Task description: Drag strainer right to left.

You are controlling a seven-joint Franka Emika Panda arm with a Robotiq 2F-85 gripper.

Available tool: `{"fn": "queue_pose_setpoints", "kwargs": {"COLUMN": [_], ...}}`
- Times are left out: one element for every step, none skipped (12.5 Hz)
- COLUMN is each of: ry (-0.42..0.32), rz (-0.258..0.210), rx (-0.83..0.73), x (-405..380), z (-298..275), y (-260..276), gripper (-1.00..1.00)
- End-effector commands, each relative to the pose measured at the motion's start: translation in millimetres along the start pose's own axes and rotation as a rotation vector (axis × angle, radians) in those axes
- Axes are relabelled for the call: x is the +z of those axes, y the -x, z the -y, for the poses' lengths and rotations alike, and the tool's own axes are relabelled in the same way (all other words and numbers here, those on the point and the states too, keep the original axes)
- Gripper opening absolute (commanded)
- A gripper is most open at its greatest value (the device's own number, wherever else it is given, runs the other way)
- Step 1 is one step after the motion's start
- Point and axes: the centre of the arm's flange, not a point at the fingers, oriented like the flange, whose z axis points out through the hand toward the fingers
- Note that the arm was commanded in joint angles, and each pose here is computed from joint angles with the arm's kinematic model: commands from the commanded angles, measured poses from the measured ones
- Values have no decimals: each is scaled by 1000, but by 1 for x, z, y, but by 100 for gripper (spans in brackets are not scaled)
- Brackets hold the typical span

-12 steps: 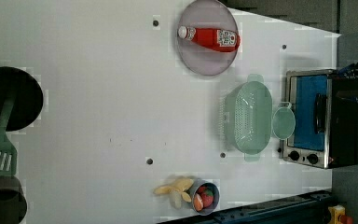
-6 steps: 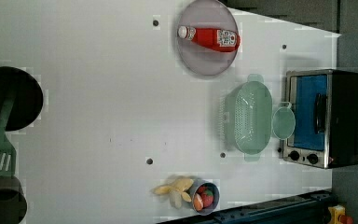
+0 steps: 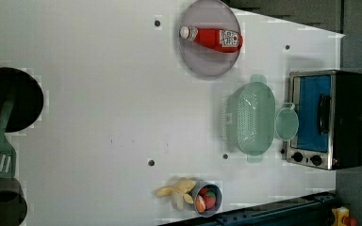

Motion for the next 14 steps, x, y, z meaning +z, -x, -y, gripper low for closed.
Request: {"fn": "queue_pose_setpoints", "kwargs": {"ry": [160,155,145,140,139,142,149,154,155,156,156,149,147,144], "rz": [95,85,75,68,63,61,60,58,53,50,49,49,51,53], "rx": [120,161,189,205,219,242,267,303,353,407,430,434,430,425], "x": [132,160,185,209,233,255,276,297,316,334,349,361,373,381], "z": [8,11,15,20,23,25,25,26,26,26,26,27,27,26], "y": [34,34,34,34,33,34,37,41,45,50,56,63,67,71], "gripper": [100,100,100,100,100,100,100,100,100,100,100,100,100,100]}}
